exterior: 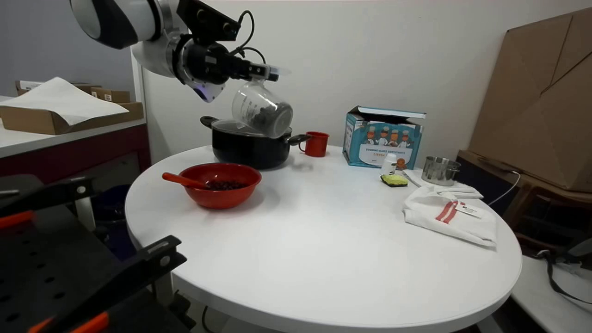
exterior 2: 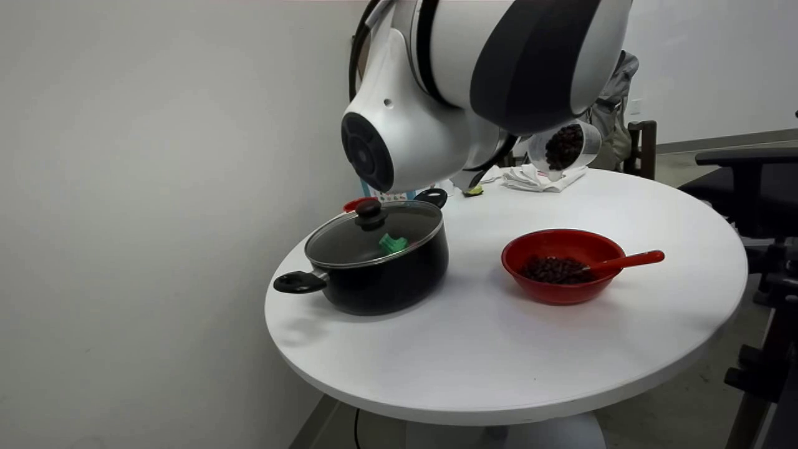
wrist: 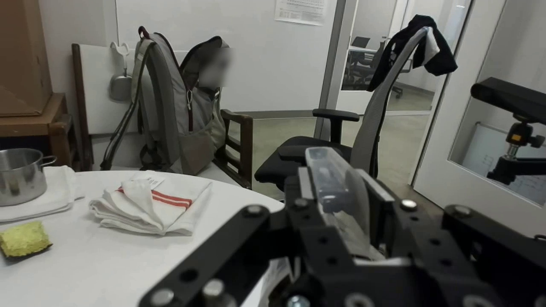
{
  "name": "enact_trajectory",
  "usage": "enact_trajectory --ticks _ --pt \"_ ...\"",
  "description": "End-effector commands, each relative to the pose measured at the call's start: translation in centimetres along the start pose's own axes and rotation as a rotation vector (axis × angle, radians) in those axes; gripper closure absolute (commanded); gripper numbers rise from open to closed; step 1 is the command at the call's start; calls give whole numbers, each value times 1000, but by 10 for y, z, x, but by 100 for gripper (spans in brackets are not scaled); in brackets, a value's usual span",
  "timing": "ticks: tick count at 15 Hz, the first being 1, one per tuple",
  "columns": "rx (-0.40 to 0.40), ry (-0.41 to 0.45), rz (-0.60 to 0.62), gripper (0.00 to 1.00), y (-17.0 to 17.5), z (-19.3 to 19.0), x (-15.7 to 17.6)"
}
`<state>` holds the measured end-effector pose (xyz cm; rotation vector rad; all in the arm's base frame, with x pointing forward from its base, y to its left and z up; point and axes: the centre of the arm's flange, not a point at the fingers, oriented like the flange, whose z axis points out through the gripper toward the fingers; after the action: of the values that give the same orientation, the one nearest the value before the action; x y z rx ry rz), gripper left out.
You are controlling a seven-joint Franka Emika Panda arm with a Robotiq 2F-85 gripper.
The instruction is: Pour the contents in the jug into the red bowl.
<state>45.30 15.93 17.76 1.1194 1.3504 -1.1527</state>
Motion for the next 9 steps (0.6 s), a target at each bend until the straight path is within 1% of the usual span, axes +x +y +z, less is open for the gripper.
enact_trajectory --ticks 1,4,5,9 --pt "-19 -68 2 86 5 -6 1" --pt "-22 -105 6 86 4 -7 2" --pt "-25 -115 6 86 -4 -7 0" --pt "-23 -160 4 86 -14 -12 -4"
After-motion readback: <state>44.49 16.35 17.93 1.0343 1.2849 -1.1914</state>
